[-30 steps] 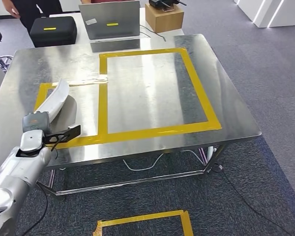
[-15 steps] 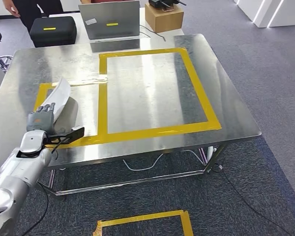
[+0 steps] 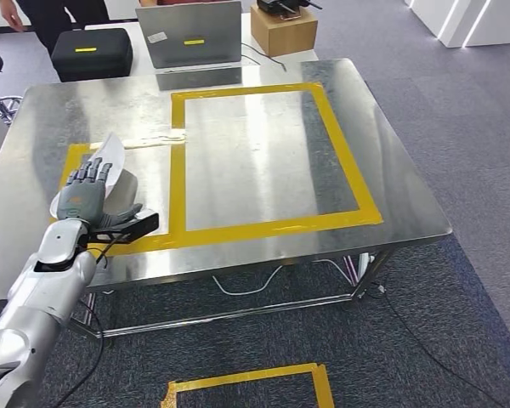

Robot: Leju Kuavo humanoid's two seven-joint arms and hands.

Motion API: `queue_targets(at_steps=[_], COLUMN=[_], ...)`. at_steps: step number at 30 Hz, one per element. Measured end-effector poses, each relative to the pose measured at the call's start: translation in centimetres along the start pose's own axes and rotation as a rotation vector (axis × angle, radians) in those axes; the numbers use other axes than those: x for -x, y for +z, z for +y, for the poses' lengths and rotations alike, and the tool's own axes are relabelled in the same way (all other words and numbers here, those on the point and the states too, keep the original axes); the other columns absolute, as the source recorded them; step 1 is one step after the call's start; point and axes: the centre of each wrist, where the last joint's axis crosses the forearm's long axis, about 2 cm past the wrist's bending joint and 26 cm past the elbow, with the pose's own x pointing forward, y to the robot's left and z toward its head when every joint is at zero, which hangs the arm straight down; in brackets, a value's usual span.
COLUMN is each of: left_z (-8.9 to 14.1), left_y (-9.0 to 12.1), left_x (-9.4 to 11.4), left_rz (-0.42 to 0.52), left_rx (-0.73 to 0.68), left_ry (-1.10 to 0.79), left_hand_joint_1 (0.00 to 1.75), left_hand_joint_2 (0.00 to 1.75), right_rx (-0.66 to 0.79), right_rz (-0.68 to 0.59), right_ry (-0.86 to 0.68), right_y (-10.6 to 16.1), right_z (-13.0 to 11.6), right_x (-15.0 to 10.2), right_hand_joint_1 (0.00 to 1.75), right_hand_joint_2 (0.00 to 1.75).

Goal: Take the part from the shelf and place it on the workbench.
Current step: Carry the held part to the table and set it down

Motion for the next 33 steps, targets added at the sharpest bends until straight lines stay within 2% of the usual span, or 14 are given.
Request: queue_targets(at_steps=[9, 15, 24, 30, 33], left_z=[1.1, 1.1, 1.5, -0.3, -0.2], left_y=[0.9, 3.3, 5.4, 9.3, 10.5], left_x=[-0.9, -1.7, -2.0, -3.3, -3.1], left_rz=[-0.052, -0.129, -0.159, -0.189, -0.187], left_rx=[-0.109, -0.154, -0.208, -0.198, -0.226], left_ry=[0.185, 0.45, 0.575, 0.716, 0.736], left_hand_joint_1=[0.0, 0.0, 0.0, 0.0, 0.0], left_hand_joint_2=[0.0, 0.0, 0.0, 0.0, 0.0], right_rx=[0.005, 0.015, 0.023, 0.033, 0.039], right_rz=[0.004, 0.012, 0.011, 0.03, 0.036], right_ry=[-0.012, -0.046, -0.069, -0.108, -0.12], right_y=[0.0, 0.0, 0.0, 0.1, 0.1], right_z=[0.0, 0.1, 0.2, 0.3, 0.2], right_x=[0.2, 0.4, 0.2, 0.9, 1.1], right_hand_joint_1=[0.0, 0.0, 0.0, 0.0, 0.0], right_hand_joint_2=[0.0, 0.0, 0.0, 0.0, 0.0])
